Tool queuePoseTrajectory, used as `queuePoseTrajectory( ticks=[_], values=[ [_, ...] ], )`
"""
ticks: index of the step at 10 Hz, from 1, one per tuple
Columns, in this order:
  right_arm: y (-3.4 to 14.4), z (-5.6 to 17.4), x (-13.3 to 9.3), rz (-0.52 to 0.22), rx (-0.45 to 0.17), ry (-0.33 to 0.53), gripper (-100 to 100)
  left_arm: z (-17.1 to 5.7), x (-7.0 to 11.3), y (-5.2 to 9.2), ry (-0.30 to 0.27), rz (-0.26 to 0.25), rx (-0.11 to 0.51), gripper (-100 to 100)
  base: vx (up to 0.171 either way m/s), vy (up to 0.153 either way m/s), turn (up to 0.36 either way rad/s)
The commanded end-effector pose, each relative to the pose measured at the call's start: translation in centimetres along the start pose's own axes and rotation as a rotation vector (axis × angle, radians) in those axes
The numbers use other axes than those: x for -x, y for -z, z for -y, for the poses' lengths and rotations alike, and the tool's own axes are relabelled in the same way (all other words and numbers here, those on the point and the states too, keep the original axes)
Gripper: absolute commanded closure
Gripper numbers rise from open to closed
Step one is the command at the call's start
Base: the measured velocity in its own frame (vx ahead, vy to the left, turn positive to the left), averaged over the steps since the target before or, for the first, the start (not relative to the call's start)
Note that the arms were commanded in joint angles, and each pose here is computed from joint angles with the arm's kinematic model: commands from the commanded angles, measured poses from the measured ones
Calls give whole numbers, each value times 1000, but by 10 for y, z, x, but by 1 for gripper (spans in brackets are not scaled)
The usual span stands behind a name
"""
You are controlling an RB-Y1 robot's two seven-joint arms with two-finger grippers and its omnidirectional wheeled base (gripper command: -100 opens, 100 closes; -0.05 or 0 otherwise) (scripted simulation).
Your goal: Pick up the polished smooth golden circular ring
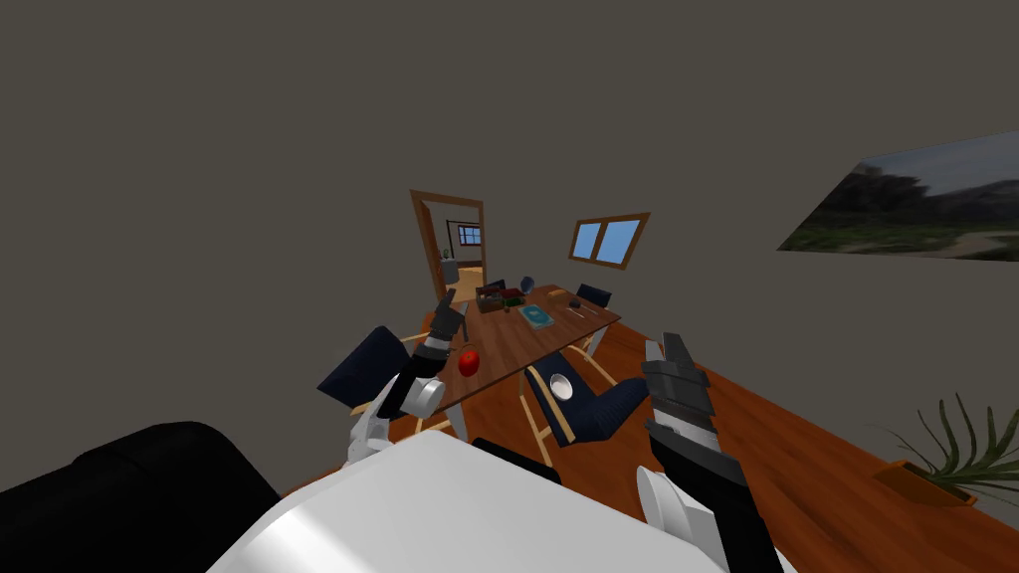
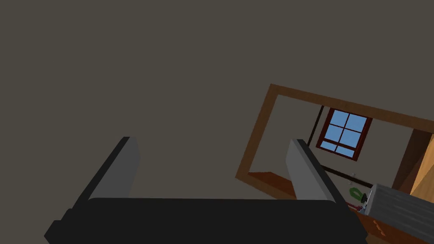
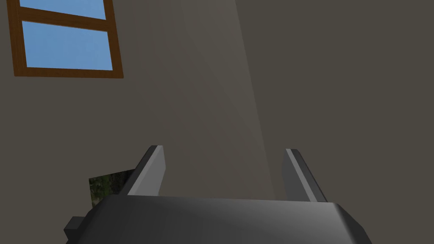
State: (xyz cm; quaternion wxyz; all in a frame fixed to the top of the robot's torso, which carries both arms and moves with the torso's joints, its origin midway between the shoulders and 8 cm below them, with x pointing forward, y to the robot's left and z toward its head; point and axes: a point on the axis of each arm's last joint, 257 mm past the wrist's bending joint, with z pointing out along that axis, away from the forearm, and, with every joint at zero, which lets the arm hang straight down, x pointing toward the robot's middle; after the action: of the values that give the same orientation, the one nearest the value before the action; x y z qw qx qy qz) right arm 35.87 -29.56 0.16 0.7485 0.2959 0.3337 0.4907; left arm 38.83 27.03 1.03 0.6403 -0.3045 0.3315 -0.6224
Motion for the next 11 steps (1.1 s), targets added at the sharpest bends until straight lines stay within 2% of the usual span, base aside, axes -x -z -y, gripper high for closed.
queuePoseTrajectory(
  ticks=[1, 2, 4, 5, 6, 7, 8, 9, 10, 11],
  values=[
    [0, 0, 0, 0, 0, 0, 0, -27, 1, 0, -34, -31, 77, -100, -4, 13, -97],
    [0, 0, 0, 0, 0, 0, 0, -29, 1, 0, -37, -36, 83, -100, -2, 11, -33],
    [0, 0, 0, 0, 0, 0, 0, -64, 6, -3, -88, -73, 176, -100, -1, 8, -77],
    [0, 0, 0, 0, 0, 0, 0, -73, 9, 1, -90, -69, 196, -100, -1, 7, -46],
    [0, 0, 0, 0, 0, 0, 0, -90, 14, -1, -118, -84, 242, -100, -1, 3, -92],
    [0, 0, 0, 0, 0, 0, 0, -96, 16, 2, -119, -81, 257, -100, 0, 4, -44],
    [0, 0, 0, 0, 0, 0, 0, -117, 23, 2, -148, -92, 312, -100, 1, 3, -87],
    [0, 0, 0, 0, 0, 0, 0, -120, 24, 4, -149, -90, 321, -100, 0, 4, -57],
    [0, 0, 0, 0, 0, 0, 0, -140, 33, 4, -179, -98, 377, -100, 0, 2, -93],
    [0, 0, 0, 0, 0, 0, 0, -144, 35, 7, -180, -96, 387, -100, 0, 3, -44]
  ],
)
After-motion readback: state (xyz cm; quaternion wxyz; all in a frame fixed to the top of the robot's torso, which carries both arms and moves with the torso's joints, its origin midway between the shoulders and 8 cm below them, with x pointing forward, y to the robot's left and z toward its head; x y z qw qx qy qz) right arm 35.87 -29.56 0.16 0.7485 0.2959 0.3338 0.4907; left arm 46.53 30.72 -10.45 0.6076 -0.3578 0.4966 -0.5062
